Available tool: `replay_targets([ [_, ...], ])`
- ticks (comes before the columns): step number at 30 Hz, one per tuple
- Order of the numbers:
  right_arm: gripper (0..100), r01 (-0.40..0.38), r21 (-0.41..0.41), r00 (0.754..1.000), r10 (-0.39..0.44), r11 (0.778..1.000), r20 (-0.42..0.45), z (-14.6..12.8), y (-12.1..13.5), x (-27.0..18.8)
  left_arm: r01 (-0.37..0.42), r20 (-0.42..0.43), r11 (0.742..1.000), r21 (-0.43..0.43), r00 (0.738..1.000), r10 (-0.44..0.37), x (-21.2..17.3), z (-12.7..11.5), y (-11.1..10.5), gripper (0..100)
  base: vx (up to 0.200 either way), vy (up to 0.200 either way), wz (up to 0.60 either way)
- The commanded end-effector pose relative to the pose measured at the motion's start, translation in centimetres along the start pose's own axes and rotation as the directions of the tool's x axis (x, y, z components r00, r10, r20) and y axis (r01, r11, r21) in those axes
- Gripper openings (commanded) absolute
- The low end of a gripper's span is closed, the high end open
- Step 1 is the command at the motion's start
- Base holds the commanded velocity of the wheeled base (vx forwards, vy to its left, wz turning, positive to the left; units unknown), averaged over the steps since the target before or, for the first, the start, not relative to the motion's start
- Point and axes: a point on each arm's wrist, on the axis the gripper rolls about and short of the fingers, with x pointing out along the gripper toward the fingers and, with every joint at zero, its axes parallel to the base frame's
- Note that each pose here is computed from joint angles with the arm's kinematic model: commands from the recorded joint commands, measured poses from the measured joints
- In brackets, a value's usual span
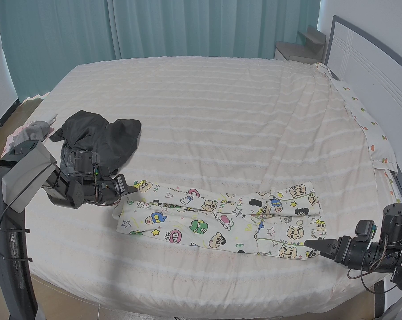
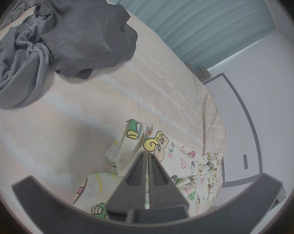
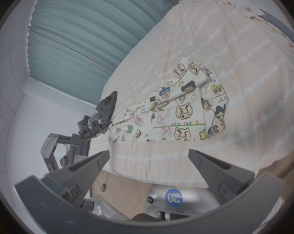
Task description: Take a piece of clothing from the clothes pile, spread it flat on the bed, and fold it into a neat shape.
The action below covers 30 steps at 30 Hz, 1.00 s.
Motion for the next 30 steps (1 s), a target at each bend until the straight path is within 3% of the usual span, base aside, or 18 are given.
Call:
replay_targets([
  [1,100,0.014,0.006,1.000,-0.014,1.000,-0.017,-0.4,-0.3,-0.1,-0.001,0.002,1.000,0.002,1.000,0.001,0.1,0.0,0.0,0,0.000,0.000,0.00],
  [14,100,0.009,0.003,1.000,-0.009,1.000,-0.025,-0.5,-0.2,-0.1,-0.029,0.079,0.999,0.030,0.996,0.027,0.3,0.9,0.1,0,0.000,0.000,0.00],
  [26,100,0.009,0.003,1.000,-0.009,1.000,-0.025,-0.5,-0.2,-0.1,-0.051,0.082,0.998,-0.040,0.995,0.055,-0.4,0.9,1.4,0,0.000,0.000,0.00],
  [27,100,0.010,0.003,1.000,-0.010,1.000,-0.024,-0.5,-0.2,-0.1,-0.057,0.087,0.997,-0.045,0.994,0.060,-0.6,1.1,1.8,100,0.000,0.000,0.00],
  [30,100,0.013,0.005,0.999,-0.013,1.000,-0.030,-0.6,-0.2,-0.1,-0.060,0.096,0.997,-0.052,0.993,0.065,-1.1,1.3,2.3,100,0.000,0.000,0.00],
])
